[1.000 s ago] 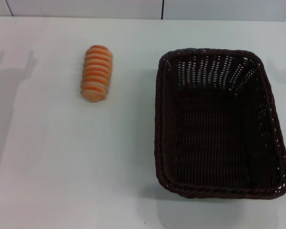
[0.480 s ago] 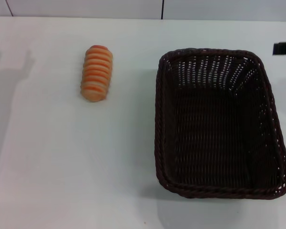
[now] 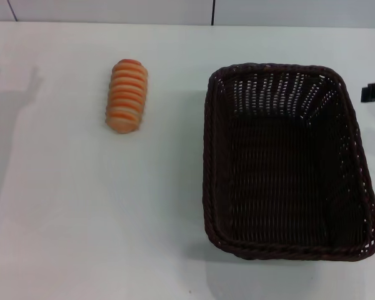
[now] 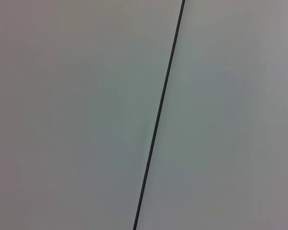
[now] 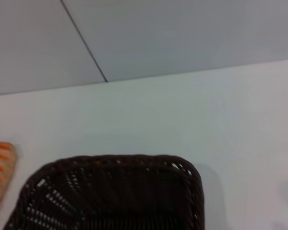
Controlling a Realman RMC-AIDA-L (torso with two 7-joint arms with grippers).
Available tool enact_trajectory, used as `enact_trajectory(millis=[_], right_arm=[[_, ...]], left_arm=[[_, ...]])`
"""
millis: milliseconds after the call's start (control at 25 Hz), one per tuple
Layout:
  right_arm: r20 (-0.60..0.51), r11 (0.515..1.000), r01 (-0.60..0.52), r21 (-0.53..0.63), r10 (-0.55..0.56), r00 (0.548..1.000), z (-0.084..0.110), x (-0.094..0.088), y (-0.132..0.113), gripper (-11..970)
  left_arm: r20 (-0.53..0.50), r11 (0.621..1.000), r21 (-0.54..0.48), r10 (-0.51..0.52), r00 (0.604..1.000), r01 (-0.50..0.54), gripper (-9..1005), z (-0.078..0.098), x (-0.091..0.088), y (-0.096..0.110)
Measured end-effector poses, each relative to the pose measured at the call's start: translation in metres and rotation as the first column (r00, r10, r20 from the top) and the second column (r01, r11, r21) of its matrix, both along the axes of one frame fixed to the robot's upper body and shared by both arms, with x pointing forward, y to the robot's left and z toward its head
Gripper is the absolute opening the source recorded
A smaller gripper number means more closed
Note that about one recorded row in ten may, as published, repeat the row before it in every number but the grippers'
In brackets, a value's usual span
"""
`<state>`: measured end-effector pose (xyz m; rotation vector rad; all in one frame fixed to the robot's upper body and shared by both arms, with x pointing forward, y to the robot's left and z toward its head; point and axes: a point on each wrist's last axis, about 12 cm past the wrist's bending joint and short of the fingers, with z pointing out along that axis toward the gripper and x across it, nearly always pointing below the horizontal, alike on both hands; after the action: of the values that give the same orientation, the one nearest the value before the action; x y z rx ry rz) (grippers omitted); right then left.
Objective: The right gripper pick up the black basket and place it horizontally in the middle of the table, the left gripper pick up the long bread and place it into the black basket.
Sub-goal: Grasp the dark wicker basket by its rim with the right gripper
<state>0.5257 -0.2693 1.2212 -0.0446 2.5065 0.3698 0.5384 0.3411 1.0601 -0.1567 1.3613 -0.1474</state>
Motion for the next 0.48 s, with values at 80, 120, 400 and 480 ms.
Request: enact_trajectory(millis=[80, 120, 400, 480], right_arm=[[-0.023, 1.0, 0.007, 0.003, -0.007, 1.0, -0.005, 0.001, -0.002, 707], [-0.036, 1.0, 0.009, 0.005, -0.009, 0.999, -0.008, 0.001, -0.002, 707], [-0.072, 1.0, -0.022, 0.01, 0.022, 0.997, -0.016, 0.002, 0.007, 708], [-0.078, 0.999, -0.03, 0.012, 0.031, 0.996, -0.017, 0.001, 0.011, 708]], left_arm=[[-0.002, 1.0, 0.001, 0.0, 1.0, 0.0, 861, 0.0, 0.0, 0.0], [-0.003, 1.0, 0.001, 0.0, 1.0, 0.0, 861, 0.0, 0.0, 0.0], [-0.006, 1.0, 0.008, -0.003, 1.0, 0.003, 861, 0.0, 0.0, 0.002], [-0.007, 1.0, 0.009, -0.002, 1.0, 0.002, 861, 0.0, -0.001, 0.002]])
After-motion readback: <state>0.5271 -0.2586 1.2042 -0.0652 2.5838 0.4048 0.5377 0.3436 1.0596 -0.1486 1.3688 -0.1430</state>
